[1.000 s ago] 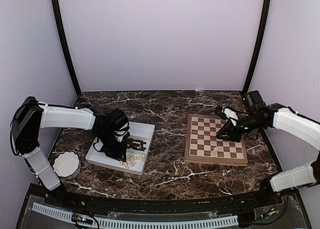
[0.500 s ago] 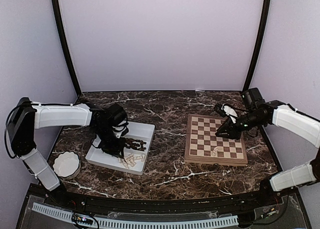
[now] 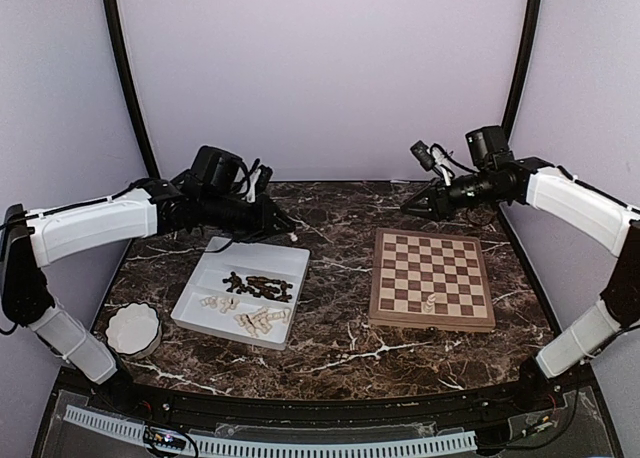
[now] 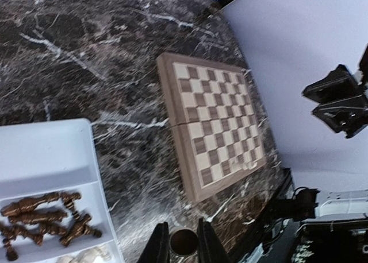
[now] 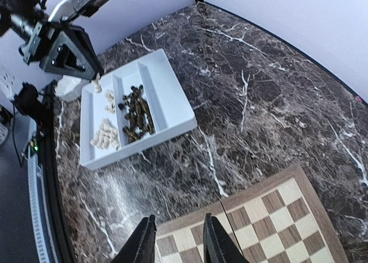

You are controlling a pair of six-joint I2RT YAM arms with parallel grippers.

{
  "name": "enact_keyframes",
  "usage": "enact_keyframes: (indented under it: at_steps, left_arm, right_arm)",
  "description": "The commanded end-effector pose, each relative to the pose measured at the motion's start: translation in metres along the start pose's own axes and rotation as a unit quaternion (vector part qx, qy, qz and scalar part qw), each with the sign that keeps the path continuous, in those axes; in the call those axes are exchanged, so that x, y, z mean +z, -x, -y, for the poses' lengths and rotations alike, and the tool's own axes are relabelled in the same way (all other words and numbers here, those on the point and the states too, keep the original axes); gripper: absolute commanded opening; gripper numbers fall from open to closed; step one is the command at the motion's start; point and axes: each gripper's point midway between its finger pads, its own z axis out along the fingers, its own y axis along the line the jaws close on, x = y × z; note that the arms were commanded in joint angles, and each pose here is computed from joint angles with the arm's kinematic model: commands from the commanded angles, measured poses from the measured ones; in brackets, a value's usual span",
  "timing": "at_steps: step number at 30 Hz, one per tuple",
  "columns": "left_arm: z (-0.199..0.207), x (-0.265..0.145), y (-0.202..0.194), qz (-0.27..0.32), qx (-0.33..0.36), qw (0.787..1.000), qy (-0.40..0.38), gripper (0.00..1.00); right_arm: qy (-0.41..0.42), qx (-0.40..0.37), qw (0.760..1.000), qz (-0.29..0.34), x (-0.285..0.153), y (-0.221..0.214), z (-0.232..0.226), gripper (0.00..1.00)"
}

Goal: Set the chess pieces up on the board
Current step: Pick up the pawn from the storage box, then pass from the left arm to the right

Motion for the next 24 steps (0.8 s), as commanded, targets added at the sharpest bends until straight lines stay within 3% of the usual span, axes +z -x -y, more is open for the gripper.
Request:
enact_keyframes:
  at_steps: [1,10,17,24]
  left_arm:
    - [0.060,-0.014,0.055,0.115,-0.039,0.980,-0.156,0.13]
    - [0.080,-0.002,0.069,0.138,-0.163,0.927,-0.308,0.13]
    - [0.078,0.008,0.067,0.129,-0.197,0.911,-0.338,0.12]
    - [0.078,0.013,0.063,0.123,-0.210,0.902,-0.356,0.11]
  right_arm:
    - [0.068,0.060,0.994,0.055,0.021,0.049,-0.007,0.31]
    - [0.136,0.092,0.984,0.076,0.067,0.093,-0.031,0.36]
    - [0.173,0.106,0.977,0.067,0.088,0.095,-0.050,0.43]
    - [0.147,0.127,0.980,0.049,0.105,0.082,-0.044,0.44]
